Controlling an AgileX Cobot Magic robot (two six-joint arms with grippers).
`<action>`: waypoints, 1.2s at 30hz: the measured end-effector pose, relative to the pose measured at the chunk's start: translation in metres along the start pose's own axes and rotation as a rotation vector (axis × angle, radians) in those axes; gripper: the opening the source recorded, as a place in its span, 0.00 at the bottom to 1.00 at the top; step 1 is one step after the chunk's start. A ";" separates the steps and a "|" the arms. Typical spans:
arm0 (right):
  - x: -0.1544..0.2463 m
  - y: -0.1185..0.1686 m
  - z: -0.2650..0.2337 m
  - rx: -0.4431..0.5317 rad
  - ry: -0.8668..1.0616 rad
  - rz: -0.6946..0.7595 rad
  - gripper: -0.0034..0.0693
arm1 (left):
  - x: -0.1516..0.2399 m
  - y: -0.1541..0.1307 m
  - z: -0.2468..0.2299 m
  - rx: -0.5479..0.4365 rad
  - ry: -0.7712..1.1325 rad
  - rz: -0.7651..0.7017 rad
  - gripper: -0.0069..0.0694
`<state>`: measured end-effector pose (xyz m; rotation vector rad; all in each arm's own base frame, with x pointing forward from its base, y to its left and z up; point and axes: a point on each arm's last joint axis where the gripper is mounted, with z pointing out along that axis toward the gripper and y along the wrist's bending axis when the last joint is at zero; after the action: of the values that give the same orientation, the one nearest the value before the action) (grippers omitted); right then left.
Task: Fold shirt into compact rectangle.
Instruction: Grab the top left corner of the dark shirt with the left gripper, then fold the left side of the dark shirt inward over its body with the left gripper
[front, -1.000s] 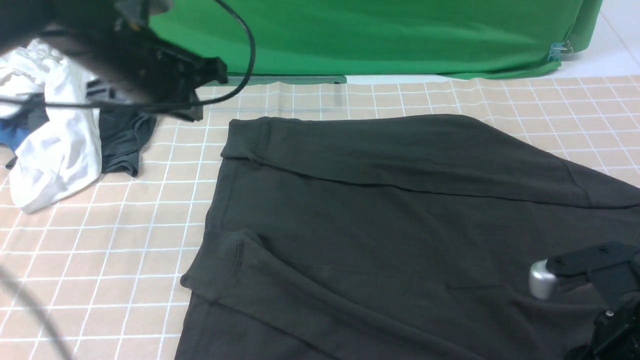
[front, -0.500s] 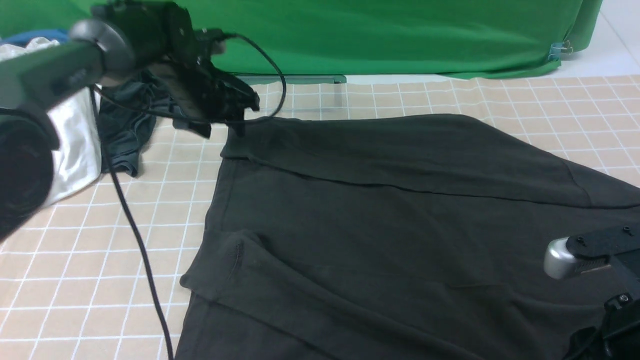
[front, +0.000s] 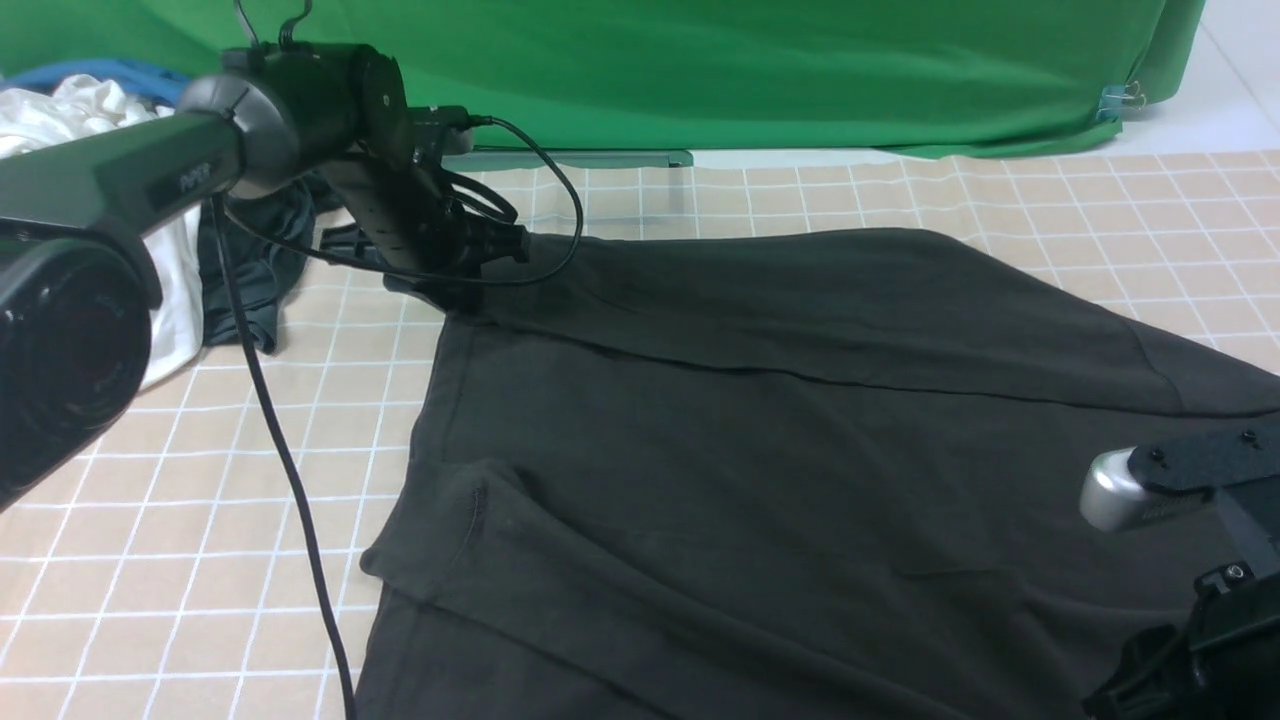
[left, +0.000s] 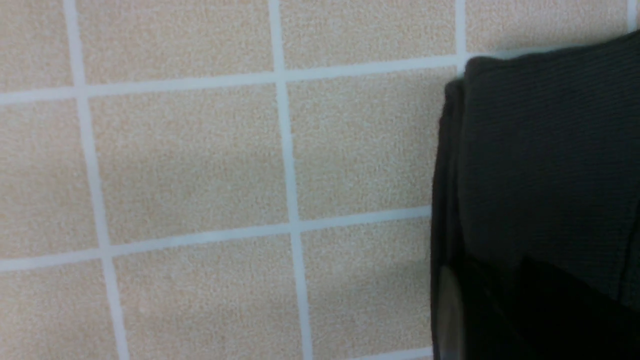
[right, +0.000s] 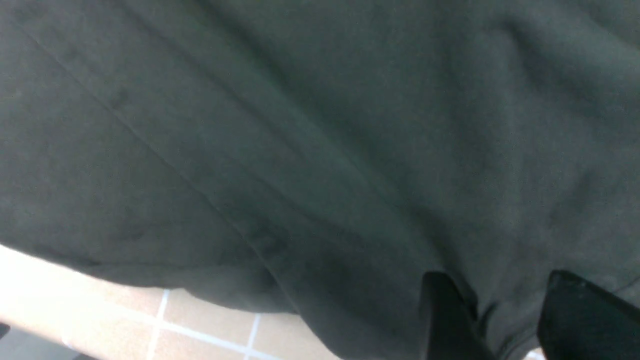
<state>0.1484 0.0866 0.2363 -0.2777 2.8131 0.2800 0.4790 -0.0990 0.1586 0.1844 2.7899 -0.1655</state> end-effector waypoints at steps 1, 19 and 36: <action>0.000 0.000 0.000 -0.001 -0.003 0.000 0.47 | 0.000 0.000 0.000 0.000 0.000 0.009 0.16; -0.001 0.000 0.000 -0.003 -0.010 0.001 0.47 | -0.001 -0.005 -0.056 0.006 0.013 0.055 0.13; -0.007 0.000 0.000 0.002 -0.075 -0.040 0.47 | 0.072 -0.036 -0.146 0.038 0.187 0.029 0.13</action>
<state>0.1547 0.0875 0.2386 -0.3156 2.7310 0.2723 0.3589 -0.1066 0.2743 0.2614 2.9693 -0.2043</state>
